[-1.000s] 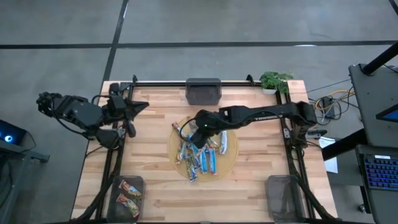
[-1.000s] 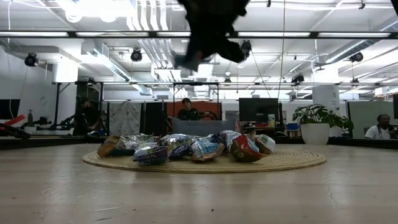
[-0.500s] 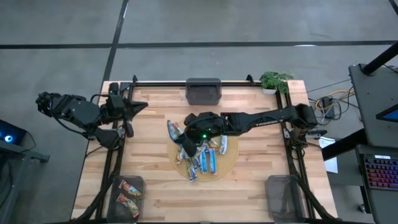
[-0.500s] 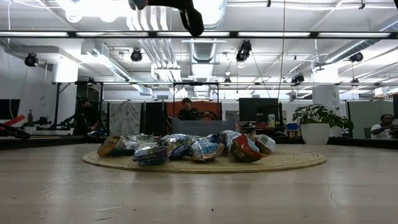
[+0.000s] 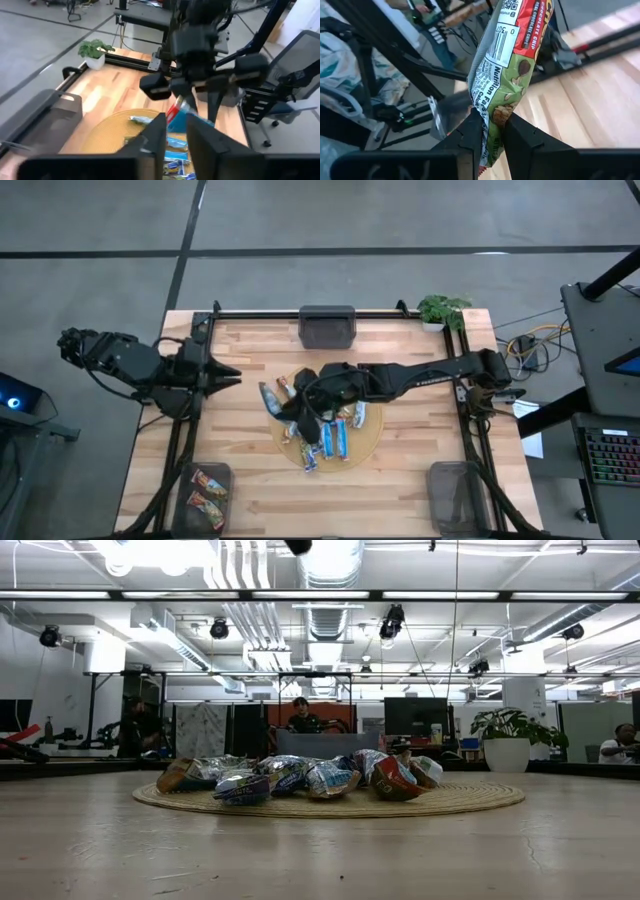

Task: Pick and place Granola Bars by type
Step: Put the red granola bar into the left black bin

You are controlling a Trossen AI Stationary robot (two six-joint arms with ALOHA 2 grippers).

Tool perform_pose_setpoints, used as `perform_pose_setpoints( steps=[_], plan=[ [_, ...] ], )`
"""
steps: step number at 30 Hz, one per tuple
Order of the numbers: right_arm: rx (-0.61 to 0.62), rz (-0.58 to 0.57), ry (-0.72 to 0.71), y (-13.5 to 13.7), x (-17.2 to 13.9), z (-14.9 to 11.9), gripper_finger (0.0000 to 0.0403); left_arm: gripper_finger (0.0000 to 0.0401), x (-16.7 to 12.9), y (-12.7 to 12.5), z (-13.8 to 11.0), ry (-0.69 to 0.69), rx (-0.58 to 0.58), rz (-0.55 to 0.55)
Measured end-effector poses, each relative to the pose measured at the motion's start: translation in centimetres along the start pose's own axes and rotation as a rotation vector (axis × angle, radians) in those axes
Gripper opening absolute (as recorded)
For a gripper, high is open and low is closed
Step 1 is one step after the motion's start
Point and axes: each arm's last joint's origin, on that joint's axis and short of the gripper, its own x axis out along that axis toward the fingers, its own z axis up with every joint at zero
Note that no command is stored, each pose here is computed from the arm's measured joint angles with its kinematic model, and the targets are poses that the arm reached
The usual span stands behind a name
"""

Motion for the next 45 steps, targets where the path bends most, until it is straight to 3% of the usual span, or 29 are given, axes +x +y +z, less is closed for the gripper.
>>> perform_pose_setpoints(
  steps=[6,12,22,27,37,45],
  plan=[
    [-0.048,0.044,-0.034,1.2,-0.6,1.4,0.0056,0.0160,0.3,-0.2,0.2,-0.014,-0.033,-0.009],
    [-0.096,0.076,-0.070,2.0,-1.2,2.6,0.0056,0.0216,0.4,-1.1,1.0,-0.056,-0.037,-0.170],
    [-0.166,0.179,-0.117,4.0,-2.5,4.5,0.0056,0.0222,0.6,-1.6,1.6,-0.102,-0.012,-0.233],
    [-0.176,0.188,-0.127,4.3,-2.6,4.7,0.0053,0.0222,0.8,-2.0,2.5,-0.191,0.017,-0.256],
    [-0.198,0.203,-0.166,4.5,-2.7,5.1,0.0044,0.0222,2.3,-2.9,2.5,-0.190,0.040,-0.249],
    [-0.201,0.203,-0.167,4.5,-2.7,5.1,0.0043,0.0222,3.4,-3.4,3.3,-0.268,0.047,-0.235]
  ],
)
